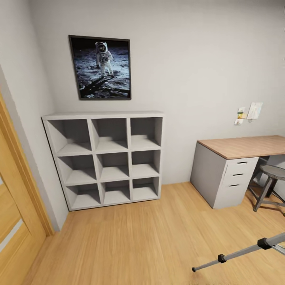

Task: Attach the digital camera to the camera tripod in the bedroom.

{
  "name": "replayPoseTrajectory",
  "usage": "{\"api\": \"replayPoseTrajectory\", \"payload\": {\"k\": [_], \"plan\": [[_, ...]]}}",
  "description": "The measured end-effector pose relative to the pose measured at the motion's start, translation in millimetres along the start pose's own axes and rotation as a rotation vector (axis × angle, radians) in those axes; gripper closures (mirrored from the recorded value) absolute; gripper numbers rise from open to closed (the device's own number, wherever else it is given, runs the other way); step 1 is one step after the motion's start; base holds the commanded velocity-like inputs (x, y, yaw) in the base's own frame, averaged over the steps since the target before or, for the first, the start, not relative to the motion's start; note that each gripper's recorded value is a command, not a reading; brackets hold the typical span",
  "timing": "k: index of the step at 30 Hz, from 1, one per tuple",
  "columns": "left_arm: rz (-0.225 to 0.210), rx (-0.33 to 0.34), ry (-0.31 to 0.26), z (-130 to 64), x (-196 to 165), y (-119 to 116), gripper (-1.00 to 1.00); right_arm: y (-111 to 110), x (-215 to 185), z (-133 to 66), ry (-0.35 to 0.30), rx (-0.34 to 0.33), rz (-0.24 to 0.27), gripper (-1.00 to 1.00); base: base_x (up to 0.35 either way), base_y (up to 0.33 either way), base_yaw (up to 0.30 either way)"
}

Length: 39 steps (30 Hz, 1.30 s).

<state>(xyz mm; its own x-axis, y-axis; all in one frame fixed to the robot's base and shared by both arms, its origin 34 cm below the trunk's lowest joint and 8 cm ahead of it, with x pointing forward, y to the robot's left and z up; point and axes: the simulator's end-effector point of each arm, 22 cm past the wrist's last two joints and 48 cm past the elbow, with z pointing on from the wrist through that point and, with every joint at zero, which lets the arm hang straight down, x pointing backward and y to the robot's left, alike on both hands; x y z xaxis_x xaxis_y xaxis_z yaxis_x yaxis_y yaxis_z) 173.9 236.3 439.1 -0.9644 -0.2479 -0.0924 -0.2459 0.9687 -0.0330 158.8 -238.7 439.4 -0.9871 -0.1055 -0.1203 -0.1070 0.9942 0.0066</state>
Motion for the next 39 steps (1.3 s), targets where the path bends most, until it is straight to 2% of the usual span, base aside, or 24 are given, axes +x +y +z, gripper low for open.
{"api": "replayPoseTrajectory", "payload": {"k": [11,21,39], "plan": [[-0.001,-0.001,0.0,0.0,-0.2,0.7,-1.0,0.2,0.0,0.0,0.0,0.0,-0.002,-1.0,0.006,0.0,-0.013],[-0.001,0.0,0.0,-0.1,0.0,0.2,-1.0,-0.3,0.0,-0.1,0.0,0.001,-0.003,-1.0,0.124,0.096,-0.001],[0.001,-0.002,-0.001,-0.1,-0.1,0.7,-1.0,0.7,-0.1,-0.1,-0.001,0.0,-0.005,-1.0,0.062,0.009,0.0]]}}
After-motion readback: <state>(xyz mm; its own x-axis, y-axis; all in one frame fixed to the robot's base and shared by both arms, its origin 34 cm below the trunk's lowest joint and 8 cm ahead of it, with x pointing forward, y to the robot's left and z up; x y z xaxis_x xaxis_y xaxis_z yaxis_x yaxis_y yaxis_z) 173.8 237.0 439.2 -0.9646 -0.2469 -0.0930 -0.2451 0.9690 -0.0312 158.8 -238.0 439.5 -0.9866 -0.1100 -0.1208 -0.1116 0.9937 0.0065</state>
